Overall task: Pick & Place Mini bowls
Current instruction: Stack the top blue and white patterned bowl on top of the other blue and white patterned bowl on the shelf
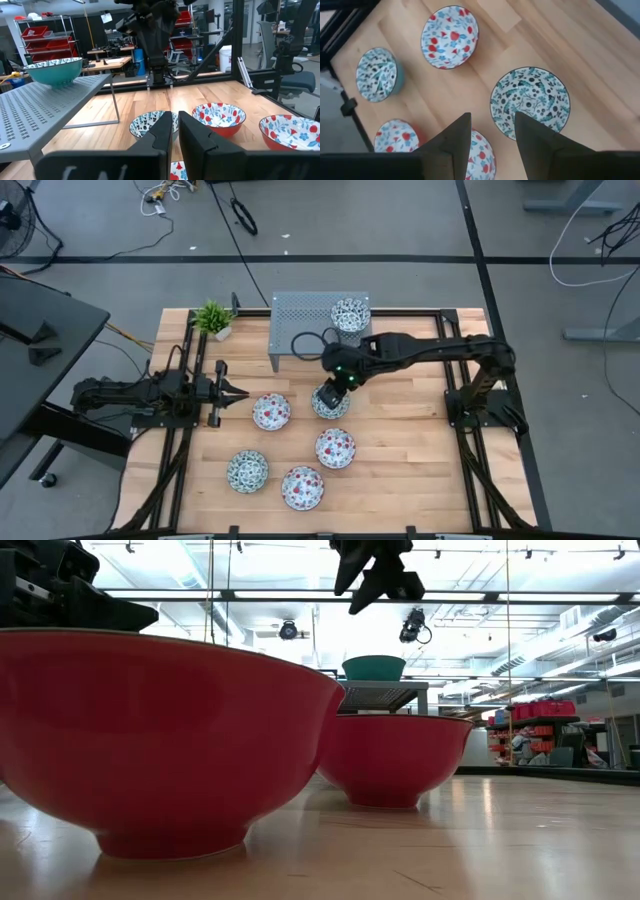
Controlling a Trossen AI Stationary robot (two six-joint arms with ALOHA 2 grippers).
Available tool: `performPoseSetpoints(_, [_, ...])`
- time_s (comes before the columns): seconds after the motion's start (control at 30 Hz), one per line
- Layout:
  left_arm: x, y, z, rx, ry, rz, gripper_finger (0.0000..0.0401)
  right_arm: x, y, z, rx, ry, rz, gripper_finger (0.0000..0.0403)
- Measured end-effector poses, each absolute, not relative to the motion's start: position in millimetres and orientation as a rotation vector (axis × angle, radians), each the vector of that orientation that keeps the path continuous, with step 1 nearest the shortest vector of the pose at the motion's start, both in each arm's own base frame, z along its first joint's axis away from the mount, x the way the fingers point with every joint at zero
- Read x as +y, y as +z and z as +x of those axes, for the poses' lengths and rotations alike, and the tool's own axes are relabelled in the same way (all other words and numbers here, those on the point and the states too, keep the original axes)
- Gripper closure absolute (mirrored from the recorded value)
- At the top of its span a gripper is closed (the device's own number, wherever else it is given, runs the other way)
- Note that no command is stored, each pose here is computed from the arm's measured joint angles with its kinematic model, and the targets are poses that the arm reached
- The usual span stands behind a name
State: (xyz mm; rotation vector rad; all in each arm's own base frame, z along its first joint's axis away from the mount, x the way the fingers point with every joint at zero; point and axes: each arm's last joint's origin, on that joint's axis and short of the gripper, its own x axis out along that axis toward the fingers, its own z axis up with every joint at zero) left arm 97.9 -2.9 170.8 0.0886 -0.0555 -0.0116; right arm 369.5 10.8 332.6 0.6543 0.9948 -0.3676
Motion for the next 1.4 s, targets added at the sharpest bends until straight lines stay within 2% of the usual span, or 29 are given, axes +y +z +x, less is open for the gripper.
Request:
performPoseSetpoints(0.23, [-2.9,170.9,97.8,-0.056,-0.012,0.089,0.0364,25.9,332.4,372.7,0.915,-0.478,0.72,0.025])
performPoseSetpoints(0.4, [-2.9,170.9,97.8,-0.056,-0.012,0.089,0.0364,38.2,337.5,379.5,0.811,-0.47,0.844,0.025])
performPoseSetpoints(0.7, [-2.9,170.9,97.8,-0.056,-0.012,0.089,0.0364,53.3,332.8,398.8,0.67,-0.23,1.014,0.025])
performPoseSetpoints(0.8, [-2.9,170.8,97.9,-0.055,-0.012,0.089,0.0364,54.0,330.4,401.0,0.656,-0.212,1.075,0.025])
performPoseSetpoints(1.1, [-2.9,170.8,97.9,-0.055,-0.012,0.089,0.0364,48.4,296.4,393.7,0.751,-0.395,1.242,0.025])
performPoseSetpoints(1.4, [-2.9,170.8,97.9,-0.055,-0.012,0.089,0.0364,42.0,263.0,378.4,0.902,-0.576,1.257,0.025])
